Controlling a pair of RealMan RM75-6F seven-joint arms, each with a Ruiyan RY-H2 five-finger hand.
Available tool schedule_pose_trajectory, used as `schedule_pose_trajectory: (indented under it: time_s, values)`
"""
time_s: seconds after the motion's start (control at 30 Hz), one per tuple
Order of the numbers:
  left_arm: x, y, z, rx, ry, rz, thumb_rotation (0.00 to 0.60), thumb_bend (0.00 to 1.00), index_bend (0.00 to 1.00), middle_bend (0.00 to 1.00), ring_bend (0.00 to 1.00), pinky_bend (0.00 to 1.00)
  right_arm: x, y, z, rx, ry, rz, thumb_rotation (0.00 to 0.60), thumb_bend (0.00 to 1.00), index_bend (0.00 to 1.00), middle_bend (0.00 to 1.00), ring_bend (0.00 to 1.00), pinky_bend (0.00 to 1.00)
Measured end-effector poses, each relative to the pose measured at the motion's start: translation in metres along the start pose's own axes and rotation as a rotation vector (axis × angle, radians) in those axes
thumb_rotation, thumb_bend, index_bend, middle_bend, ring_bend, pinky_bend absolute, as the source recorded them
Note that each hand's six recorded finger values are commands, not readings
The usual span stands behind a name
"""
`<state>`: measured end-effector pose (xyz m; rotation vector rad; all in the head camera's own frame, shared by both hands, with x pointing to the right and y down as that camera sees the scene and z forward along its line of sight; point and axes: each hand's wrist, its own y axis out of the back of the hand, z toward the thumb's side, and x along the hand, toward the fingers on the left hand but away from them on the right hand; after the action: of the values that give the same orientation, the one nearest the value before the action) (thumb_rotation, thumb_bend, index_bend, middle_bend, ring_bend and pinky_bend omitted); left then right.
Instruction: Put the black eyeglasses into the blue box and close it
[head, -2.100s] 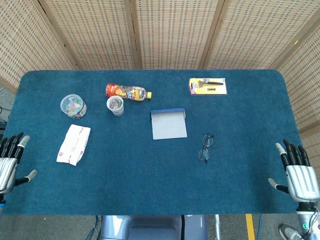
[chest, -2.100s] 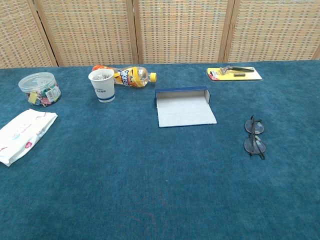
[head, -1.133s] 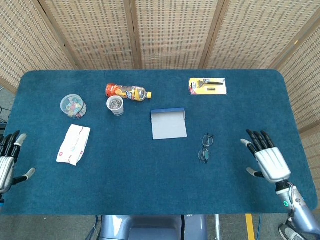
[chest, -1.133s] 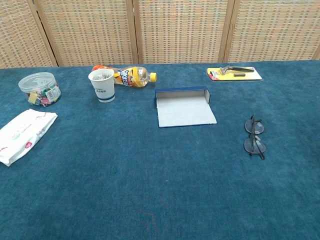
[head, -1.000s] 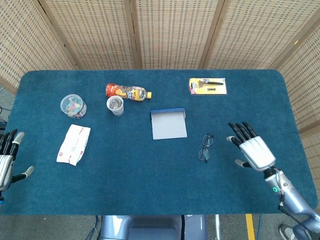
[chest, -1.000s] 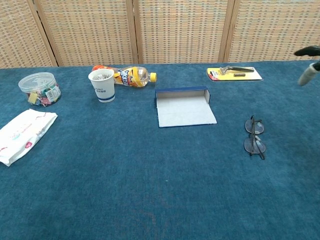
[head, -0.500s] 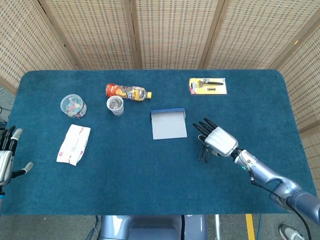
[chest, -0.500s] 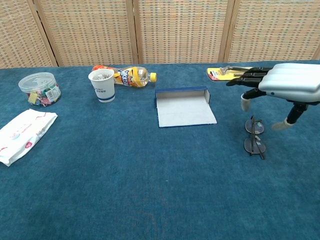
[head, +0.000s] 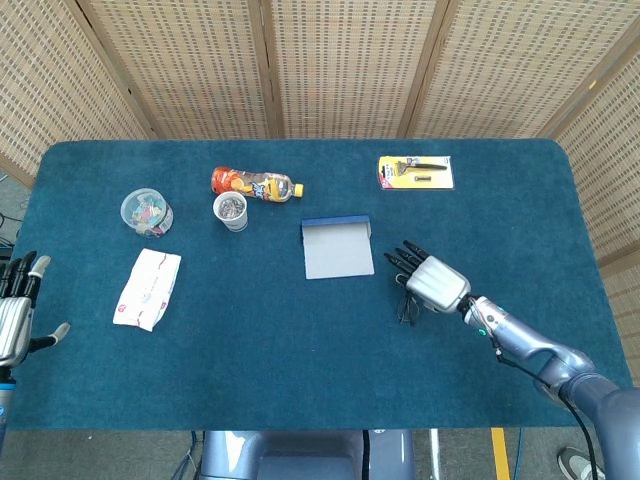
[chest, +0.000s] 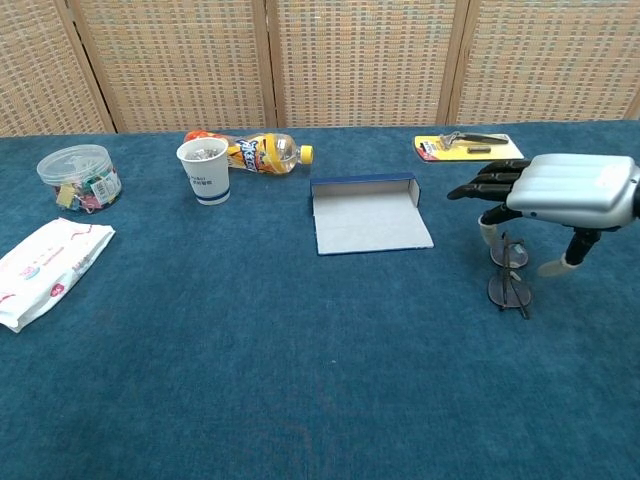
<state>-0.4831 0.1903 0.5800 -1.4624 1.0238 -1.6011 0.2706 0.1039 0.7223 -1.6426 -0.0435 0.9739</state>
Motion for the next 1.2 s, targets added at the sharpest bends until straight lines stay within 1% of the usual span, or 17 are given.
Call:
schedule_pose_trajectory:
  time_s: [0.13, 0.4, 0.57, 0.83, 1.07, 1.2]
  values:
    - [0.001, 0.0, -0.001, 0.0, 0.004, -0.002, 0.6, 0.0, 0.0, 0.0, 0.0, 0.0, -0.007, -0.004, 0.005, 0.008, 0.018, 0.005, 0.6, 0.27, 0.39, 0.02, 0.0, 0.0]
    - [0.001, -0.001, -0.003, -0.003, 0.01, -0.011, 0.6, 0.0, 0.0, 0.0, 0.0, 0.0, -0.014, -0.005, 0.009, 0.007, 0.03, 0.007, 0.6, 0.41, 0.41, 0.02, 0.0, 0.0]
    - [0.002, -0.001, -0.003, -0.004, 0.011, -0.016, 0.6, 0.0, 0.0, 0.0, 0.0, 0.0, -0.017, -0.005, 0.011, 0.014, 0.035, 0.013, 0.6, 0.41, 0.42, 0.02, 0.0, 0.0]
    - [0.002, -0.001, -0.003, -0.007, 0.013, -0.017, 0.6, 0.0, 0.0, 0.0, 0.0, 0.0, -0.02, -0.009, 0.013, 0.014, 0.034, 0.032, 0.6, 0.42, 0.48, 0.02, 0.0, 0.0]
    - [0.002, -0.001, -0.004, -0.007, 0.015, -0.019, 0.6, 0.0, 0.0, 0.0, 0.0, 0.0, -0.02, -0.012, 0.013, 0.0, 0.03, 0.032, 0.6, 0.47, 0.56, 0.04, 0.0, 0.0]
    - [0.003, -0.002, -0.004, -0.005, 0.014, -0.022, 0.6, 0.0, 0.0, 0.0, 0.0, 0.0, -0.021, -0.013, 0.012, -0.002, 0.026, 0.029, 0.6, 0.52, 0.58, 0.04, 0.0, 0.0]
